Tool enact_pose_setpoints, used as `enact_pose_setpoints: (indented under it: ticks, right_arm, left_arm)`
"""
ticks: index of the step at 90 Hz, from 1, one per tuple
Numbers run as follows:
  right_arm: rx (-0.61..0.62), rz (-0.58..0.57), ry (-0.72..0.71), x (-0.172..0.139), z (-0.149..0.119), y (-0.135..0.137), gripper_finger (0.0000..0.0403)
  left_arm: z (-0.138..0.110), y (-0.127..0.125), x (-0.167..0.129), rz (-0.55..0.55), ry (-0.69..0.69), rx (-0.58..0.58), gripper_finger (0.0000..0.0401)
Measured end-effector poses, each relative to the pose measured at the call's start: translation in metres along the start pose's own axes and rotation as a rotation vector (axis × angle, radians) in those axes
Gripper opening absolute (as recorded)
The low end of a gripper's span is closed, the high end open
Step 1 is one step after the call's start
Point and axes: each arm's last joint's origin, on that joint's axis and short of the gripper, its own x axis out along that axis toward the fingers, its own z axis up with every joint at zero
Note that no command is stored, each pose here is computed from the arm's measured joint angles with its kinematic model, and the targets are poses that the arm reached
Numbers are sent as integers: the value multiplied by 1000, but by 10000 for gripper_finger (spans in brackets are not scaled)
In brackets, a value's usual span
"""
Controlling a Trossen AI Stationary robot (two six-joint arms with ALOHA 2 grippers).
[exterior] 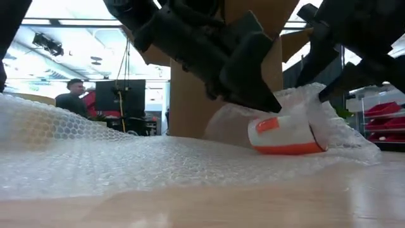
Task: Wrap mug
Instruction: Wrap the orange mug with the bubble wrap
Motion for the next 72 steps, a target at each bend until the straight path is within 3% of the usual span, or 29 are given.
enact_pose_setpoints:
  ticks: [28,47,59,72]
  right_arm:
    - [60,4,-20,-5,1,2,150]
    - [162,9,-97,-22,0,-12,151]
    - [285,20,-108,-36,-10,-24,151]
    - [539,50,-76,-42,-37,-32,151]
  left_arm:
    - [-8,-3,-2,0,71,10,108]
    - [-9,-4,-2,0,82,3,108]
    - [-9,-4,-2,0,84,-13,108]
    - [-9,-4,-2,0,87,-16,108]
